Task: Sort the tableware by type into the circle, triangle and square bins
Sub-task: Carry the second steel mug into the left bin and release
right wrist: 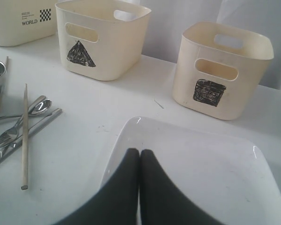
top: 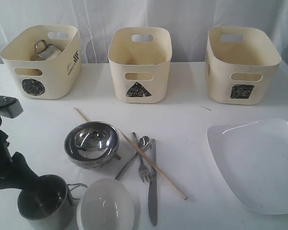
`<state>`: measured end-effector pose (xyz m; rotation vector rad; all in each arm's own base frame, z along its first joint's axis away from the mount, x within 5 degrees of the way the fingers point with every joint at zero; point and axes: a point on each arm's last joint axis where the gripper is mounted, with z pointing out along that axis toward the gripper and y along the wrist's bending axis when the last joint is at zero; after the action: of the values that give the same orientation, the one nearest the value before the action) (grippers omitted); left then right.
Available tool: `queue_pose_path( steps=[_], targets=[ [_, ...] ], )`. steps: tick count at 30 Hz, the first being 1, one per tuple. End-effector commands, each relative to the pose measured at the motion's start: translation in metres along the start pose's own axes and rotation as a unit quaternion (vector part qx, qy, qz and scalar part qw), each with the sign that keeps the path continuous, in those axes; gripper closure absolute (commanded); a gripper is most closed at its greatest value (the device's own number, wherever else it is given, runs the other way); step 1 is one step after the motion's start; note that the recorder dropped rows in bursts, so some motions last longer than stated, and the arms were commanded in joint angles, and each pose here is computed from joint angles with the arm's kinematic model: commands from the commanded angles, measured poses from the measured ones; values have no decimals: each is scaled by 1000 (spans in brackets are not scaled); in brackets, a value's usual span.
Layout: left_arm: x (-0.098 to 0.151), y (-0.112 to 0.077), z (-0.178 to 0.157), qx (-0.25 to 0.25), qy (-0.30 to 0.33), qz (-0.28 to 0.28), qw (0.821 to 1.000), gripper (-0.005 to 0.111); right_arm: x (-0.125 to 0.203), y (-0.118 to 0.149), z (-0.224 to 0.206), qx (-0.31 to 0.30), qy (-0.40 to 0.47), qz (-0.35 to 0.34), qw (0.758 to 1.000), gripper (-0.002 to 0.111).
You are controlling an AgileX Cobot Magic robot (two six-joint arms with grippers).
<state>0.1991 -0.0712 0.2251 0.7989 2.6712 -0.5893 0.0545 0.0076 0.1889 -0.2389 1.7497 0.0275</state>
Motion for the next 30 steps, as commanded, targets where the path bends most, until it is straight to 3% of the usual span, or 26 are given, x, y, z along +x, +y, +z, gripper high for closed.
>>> queue_pose_path(
  steps=[1,9,11,15,21,23,25,27,30],
  targets=[
    [-1,6,16,12,19,-5,1000,50,1,0,0,1,-3,0,1000,108],
    [-2,22,46,21,56,-25,998,53,1,0,0,1,-3,0,1000,108],
    [-1,26,52,22,64,-31,997,66,1,0,0,1,-3,0,1000,108],
    [-7,29,52,12,53,-41,998,106,1,0,0,1,-3,0,1000,108],
    [-60,16,-7,-11,-51,19,998,106,1,0,0,1,-3,0,1000,108],
    [-84,15,-37,-62,-111,49,991,107,1,0,0,1,-3,0,1000,108],
    [-105,23,-64,-147,-162,72,973,107,1,0,0,1,-3,0,1000,108],
    [-129,38,-89,-245,-211,80,943,107,1,0,0,1,-3,0,1000,108],
    [-161,68,-110,-325,-241,70,912,107,1,0,0,1,-3,0,1000,108]
  ],
)
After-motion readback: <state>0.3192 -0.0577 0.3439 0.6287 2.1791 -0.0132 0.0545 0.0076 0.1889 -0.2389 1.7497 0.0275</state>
